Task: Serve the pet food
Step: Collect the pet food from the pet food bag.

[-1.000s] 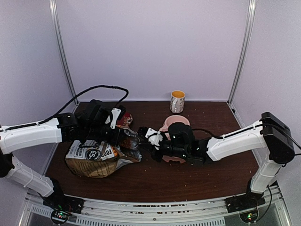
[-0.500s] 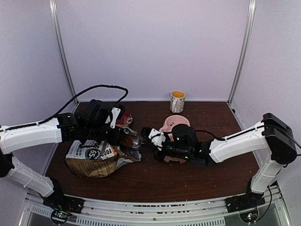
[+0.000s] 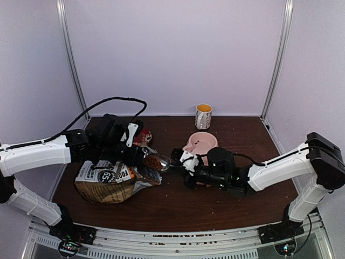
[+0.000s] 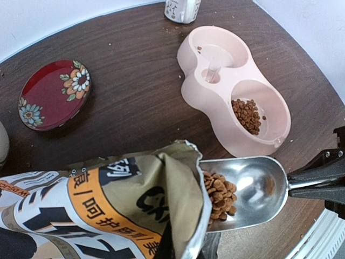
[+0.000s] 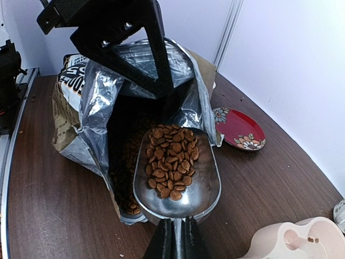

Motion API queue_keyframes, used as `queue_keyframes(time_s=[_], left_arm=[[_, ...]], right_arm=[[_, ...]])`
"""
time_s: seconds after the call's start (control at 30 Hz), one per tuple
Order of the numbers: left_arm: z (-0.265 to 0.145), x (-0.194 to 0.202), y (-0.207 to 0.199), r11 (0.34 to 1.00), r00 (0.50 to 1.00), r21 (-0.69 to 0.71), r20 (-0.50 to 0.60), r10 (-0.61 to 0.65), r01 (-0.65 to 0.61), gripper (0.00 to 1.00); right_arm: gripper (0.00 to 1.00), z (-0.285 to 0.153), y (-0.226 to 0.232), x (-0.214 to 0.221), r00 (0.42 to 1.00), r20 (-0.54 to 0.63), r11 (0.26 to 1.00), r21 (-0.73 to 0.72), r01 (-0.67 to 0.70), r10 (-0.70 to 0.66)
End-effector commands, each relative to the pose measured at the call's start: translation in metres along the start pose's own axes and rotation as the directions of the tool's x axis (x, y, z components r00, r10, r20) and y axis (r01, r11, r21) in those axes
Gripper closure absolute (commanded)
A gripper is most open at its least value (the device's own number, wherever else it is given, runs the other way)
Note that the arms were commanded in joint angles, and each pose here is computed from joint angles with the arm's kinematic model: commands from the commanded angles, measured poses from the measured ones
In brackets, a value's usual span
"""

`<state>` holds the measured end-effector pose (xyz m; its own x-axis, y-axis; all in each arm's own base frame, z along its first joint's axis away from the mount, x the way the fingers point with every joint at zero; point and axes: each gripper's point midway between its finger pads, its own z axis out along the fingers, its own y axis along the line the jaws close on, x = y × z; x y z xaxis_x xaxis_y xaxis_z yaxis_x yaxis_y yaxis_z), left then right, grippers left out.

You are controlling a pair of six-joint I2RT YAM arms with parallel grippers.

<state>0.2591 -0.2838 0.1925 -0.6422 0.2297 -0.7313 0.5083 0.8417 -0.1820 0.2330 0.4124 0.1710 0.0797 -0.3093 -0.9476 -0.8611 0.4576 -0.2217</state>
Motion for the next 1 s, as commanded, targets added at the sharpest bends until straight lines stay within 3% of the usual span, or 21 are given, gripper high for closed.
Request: queue_keyframes(time_s=[0.0,0.97], left_arm=[[-0.016,-0.05,-0.009,0.998,0.985,0.034,0.167,-0.051,0.046,1.0],[-0.016,-0.058,-0.013,0.997,0.98,0.052,0.19,-0.065,0.056,1.0]], right_arm=[[1.0,-0.013,-0.012,-0.022,0.996,0.085,0.998,0.064,-0.015,0.01],[1.0,-0.066,-0.034,-0.035,0.974,0.219,0.979,0.182,-0.091,0.049]])
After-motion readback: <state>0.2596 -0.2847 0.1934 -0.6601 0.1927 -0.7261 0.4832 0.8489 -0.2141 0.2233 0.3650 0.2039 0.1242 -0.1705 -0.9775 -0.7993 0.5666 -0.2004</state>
